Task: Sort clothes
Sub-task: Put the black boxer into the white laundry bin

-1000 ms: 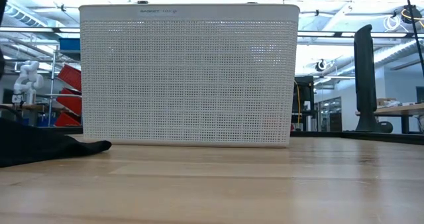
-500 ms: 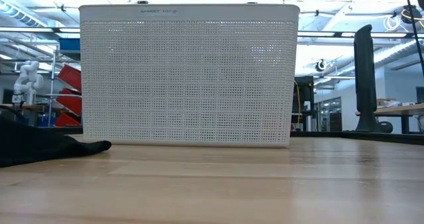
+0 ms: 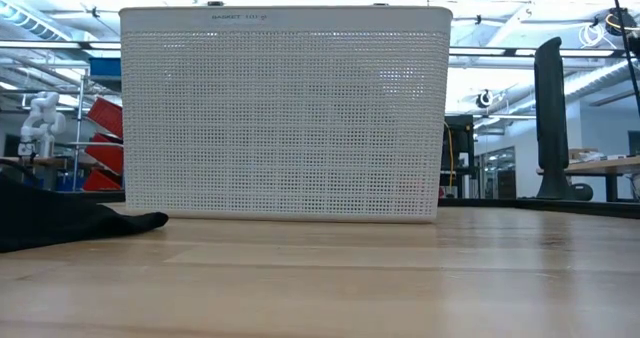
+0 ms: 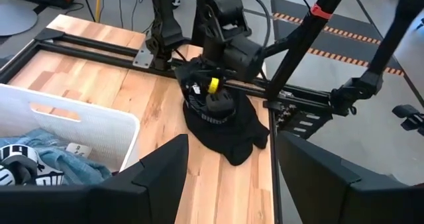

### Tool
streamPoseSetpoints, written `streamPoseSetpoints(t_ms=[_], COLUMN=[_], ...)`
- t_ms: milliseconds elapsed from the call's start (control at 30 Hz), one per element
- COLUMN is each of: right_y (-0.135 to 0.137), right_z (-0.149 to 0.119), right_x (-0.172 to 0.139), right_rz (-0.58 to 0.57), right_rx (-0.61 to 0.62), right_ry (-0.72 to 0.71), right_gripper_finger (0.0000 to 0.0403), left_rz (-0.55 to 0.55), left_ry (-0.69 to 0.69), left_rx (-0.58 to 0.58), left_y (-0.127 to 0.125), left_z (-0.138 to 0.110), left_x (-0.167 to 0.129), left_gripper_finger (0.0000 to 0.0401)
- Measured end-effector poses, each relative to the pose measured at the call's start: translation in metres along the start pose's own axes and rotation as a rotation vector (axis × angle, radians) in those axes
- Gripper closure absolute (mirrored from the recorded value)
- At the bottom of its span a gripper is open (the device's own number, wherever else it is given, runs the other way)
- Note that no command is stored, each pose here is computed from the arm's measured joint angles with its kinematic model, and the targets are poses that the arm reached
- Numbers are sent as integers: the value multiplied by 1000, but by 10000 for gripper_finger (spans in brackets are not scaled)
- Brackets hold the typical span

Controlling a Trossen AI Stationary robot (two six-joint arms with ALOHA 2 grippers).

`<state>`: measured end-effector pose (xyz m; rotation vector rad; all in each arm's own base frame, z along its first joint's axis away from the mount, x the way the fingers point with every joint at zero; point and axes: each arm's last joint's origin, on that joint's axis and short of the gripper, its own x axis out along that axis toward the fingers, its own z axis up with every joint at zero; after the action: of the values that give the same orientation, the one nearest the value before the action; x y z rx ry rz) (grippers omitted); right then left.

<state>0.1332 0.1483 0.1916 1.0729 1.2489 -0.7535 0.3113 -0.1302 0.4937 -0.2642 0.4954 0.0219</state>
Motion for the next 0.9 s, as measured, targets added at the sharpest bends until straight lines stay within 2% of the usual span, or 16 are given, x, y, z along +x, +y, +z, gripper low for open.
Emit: streamPoseSetpoints(t_ms=[167,433,900], right_y=[3,16,19], right_z=[-1,-4,5], right_x=[14,33,22], right_rz=[-62,-43,59], right_rx=[48,76,180], right_ry=[-39,-28,-97], right_gripper_finger=[191,191,191], left_rz=[15,15,-5], left_ry=[-4,-5,5], left_rx=[2,2,-4], left_y=[-1,-3,-4], left_z=[-1,-2,-2], left_x=[3,11,12], left_gripper_finger=[164,164,164])
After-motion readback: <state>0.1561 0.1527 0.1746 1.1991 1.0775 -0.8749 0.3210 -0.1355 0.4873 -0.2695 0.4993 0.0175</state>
